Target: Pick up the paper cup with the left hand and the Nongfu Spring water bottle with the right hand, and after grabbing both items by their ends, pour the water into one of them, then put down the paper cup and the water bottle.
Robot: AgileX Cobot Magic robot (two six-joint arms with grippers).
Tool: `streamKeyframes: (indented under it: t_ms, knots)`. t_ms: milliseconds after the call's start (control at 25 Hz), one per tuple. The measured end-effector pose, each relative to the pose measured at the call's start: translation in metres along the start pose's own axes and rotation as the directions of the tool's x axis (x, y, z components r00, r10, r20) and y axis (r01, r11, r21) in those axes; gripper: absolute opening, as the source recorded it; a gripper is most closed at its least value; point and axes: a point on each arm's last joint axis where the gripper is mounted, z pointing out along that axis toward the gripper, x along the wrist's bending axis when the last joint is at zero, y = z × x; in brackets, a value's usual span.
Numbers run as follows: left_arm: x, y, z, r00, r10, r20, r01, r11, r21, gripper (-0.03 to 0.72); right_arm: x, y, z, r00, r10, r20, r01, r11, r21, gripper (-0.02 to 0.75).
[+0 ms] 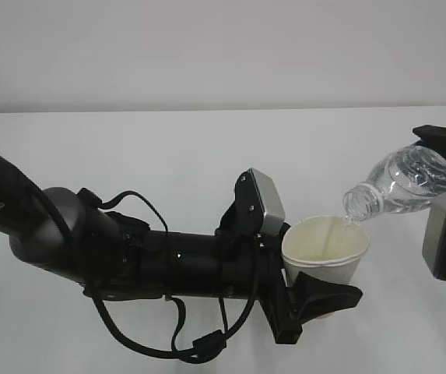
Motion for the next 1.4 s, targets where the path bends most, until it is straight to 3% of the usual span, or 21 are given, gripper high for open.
streamKeyframes:
  t_ms: [1400]
  knots:
    - [-0.0001, -0.0001, 0.0000, 1.000, 0.001, 0.002, -0.001, 1.000, 0.001, 0.441, -0.0001, 0.0004, 0.0000, 1.000, -0.023, 0.001, 0.023, 1.000, -0.005, 0.427]
